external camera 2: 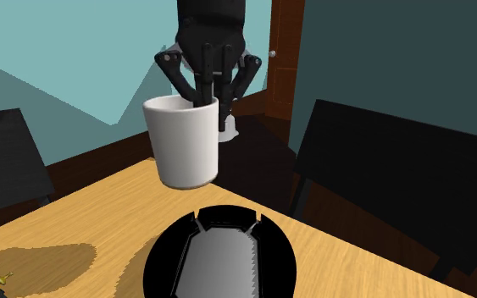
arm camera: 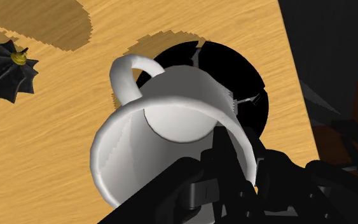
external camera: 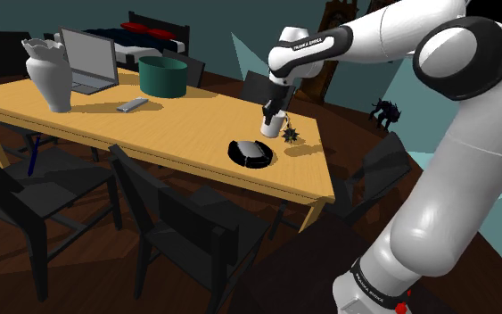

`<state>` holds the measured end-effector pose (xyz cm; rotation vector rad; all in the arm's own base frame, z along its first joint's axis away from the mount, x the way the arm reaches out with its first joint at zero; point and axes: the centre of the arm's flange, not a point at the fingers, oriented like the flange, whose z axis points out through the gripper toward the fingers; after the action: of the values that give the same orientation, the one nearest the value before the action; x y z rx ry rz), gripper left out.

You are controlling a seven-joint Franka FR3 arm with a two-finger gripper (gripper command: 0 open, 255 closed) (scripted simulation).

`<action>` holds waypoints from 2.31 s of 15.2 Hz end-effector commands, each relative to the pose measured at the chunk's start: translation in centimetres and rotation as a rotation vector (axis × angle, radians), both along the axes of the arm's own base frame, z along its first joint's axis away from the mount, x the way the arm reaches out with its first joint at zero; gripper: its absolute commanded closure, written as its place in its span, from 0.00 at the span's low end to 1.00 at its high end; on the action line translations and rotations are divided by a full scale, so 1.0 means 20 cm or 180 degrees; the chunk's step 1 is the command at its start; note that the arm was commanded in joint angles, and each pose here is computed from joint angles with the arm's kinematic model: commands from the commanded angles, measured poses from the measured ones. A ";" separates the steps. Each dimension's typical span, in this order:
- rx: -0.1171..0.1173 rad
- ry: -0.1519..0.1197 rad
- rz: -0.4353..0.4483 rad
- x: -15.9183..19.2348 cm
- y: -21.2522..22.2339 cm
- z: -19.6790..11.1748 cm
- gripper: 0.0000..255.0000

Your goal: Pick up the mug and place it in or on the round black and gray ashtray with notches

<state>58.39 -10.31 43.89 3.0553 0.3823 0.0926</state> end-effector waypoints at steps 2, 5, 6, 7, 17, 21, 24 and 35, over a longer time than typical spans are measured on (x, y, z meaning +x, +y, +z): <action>0.0002 0.0000 -0.0001 0.18 0.09 0.03 1.00; 0.0002 0.0000 -0.0001 0.21 0.10 -0.02 1.00; 0.0002 0.0000 -0.0001 0.21 0.10 -0.05 1.00; 0.0002 0.0000 -0.0001 0.21 0.10 -0.07 1.00; 0.0002 0.0000 -0.0001 0.21 0.10 -0.34 1.00; 0.0002 0.0000 -0.0001 0.21 0.10 -0.44 1.00; 0.0002 0.0000 -0.0001 0.21 0.10 -0.44 1.00; 0.0002 0.0000 -0.0001 0.21 0.10 -0.44 0.00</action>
<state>62.57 -8.24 35.05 3.0559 0.3817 0.0928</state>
